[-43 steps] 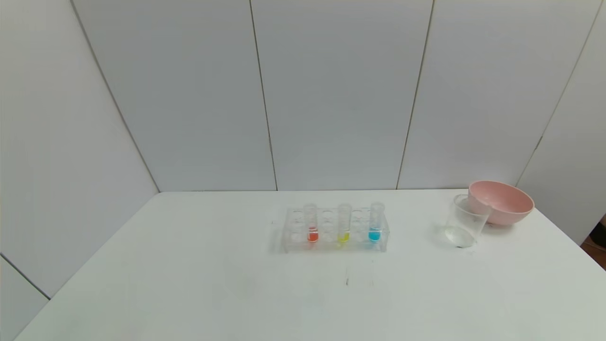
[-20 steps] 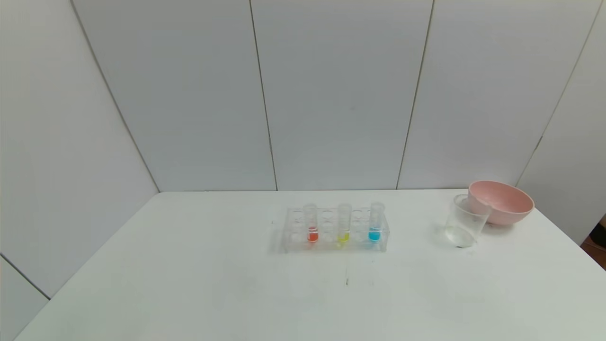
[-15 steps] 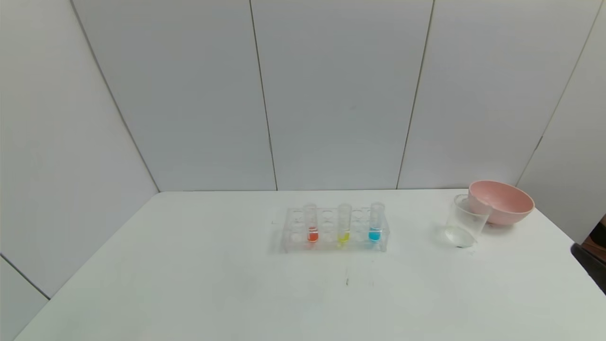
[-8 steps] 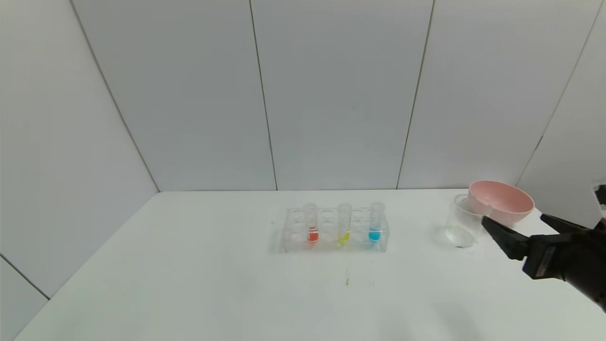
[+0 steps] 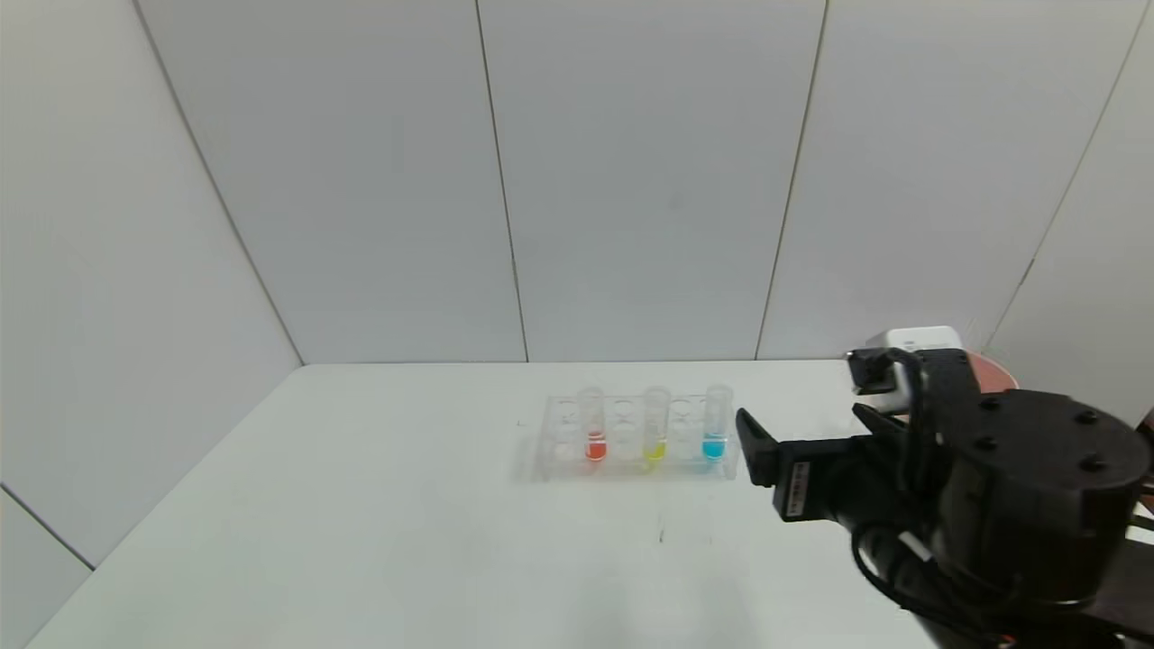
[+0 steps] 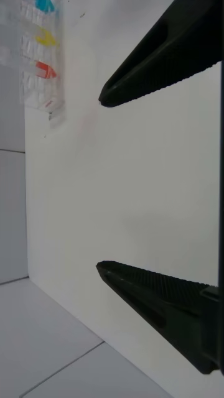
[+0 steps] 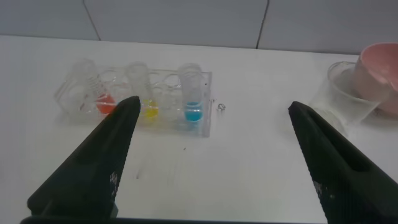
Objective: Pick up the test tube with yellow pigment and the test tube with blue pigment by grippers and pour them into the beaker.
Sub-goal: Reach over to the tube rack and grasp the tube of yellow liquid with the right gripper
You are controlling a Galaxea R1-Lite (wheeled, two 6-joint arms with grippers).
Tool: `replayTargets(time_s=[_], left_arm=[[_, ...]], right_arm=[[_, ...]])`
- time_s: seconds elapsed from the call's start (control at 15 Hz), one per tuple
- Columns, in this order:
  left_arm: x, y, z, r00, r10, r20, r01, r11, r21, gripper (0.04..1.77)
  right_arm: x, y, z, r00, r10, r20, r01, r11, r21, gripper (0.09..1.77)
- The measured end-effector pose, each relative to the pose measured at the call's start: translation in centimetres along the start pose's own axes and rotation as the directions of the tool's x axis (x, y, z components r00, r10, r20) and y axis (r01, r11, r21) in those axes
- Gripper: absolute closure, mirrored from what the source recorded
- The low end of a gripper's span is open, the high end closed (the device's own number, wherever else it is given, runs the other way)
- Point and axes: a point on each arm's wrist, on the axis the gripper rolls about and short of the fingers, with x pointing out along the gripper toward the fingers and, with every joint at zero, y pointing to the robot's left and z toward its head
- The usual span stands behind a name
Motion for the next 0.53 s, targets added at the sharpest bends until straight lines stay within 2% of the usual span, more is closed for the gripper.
replayTargets(time_s=[0.27,0.53], left_arm=[[0.0,0.0,0.0,1.000,0.000,0.000,0.000,1.000,0.000,0.05],[0.0,0.0,0.0,1.000,0.000,0.000,0.000,1.000,0.000,0.05]], right_arm=[[0.9,5.2,-1.6,0.999,0.042,-0.015,-0.042,0.999,-0.006,0.15],[2.6,8.5,-4.0,0.999,0.029,-0.040,-0.030,1.000,-0.006,0.15]])
